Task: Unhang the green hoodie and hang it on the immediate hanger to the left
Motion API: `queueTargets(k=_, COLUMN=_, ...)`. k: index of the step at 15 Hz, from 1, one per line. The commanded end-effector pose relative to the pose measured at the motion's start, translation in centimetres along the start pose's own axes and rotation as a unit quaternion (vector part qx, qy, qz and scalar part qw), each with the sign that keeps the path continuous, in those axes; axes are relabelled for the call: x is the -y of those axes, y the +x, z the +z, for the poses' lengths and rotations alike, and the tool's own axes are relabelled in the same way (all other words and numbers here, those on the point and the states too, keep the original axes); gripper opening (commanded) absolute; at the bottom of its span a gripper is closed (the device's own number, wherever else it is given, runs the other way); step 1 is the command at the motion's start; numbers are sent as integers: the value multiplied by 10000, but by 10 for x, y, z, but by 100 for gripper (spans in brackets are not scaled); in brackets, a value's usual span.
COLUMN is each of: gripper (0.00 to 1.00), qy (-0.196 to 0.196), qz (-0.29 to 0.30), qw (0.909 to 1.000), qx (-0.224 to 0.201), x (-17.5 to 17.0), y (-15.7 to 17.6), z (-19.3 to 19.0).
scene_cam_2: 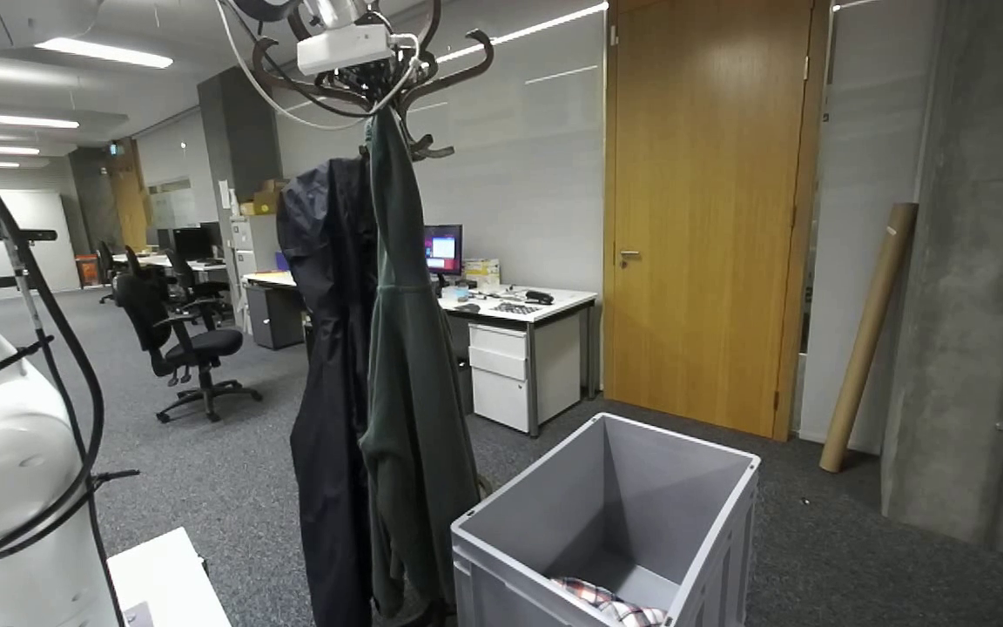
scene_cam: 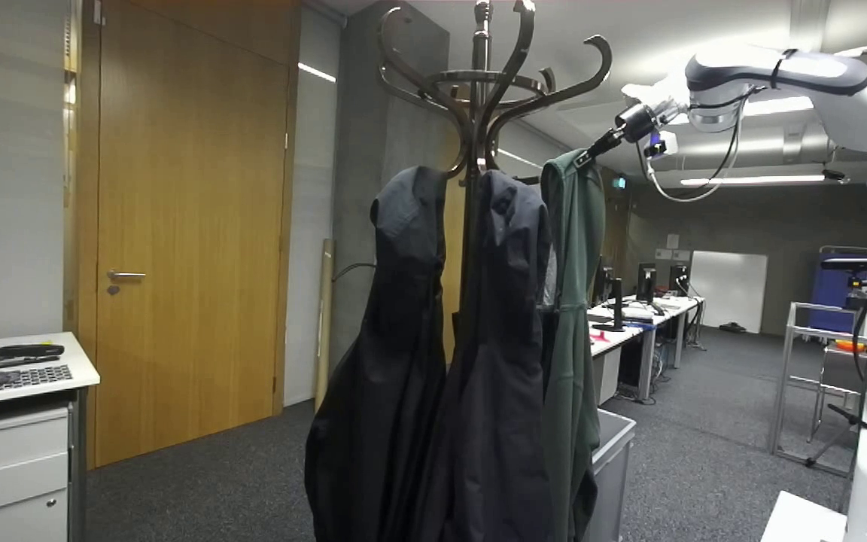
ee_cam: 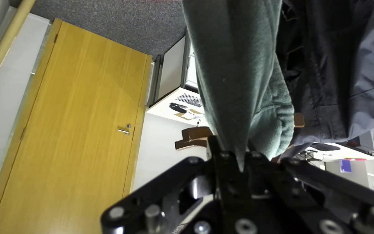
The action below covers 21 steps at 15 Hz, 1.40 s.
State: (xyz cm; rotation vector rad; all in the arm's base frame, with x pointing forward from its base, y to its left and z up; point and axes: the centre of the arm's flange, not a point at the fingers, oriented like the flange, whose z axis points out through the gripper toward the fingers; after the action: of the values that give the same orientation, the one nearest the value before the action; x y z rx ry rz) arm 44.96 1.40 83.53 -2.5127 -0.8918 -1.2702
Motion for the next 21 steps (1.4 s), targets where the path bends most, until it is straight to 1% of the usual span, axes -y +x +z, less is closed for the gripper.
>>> queueTargets(k=1, gripper=1, qy=-287, qz=324, qw=9988, qx=-217, x=26, y=1, z=-20)
queueTargets(k=3, gripper=1, qy=-296, qz=431, qw=9985, qx=-190, x=35, y=1, z=-25)
queueTargets(k=5, gripper=1, qy=-230, qz=501, qw=9985, qx=-57, x=45, y=1, z=-26)
queueTargets(k=10, gripper=1, qy=-57, qz=500, qw=9984, qx=266, x=65, y=2, z=-12)
queueTargets(k=12, gripper=1, qy=-79, qz=516, qw=9982, qx=298, x=69, y=2, z=-6)
queueTargets(k=14, gripper=1, qy=-138, qz=532, qw=9981, qx=266, x=69, y=4, z=-3)
queueTargets(k=15, gripper=4, qy=26, qz=480, qw=9979, qx=444, x=63, y=1, z=7)
queueTargets(k=18, gripper=4, qy=19, qz=479, qw=9978, qx=458, x=63, y=0, z=8)
queueTargets(k=19, gripper=1, qy=19, qz=479, qw=9978, qx=459, x=63, y=0, z=8)
queueTargets(k=21, gripper=1, qy=-108, qz=606, qw=9971, qx=437, x=60, y=-2, z=19)
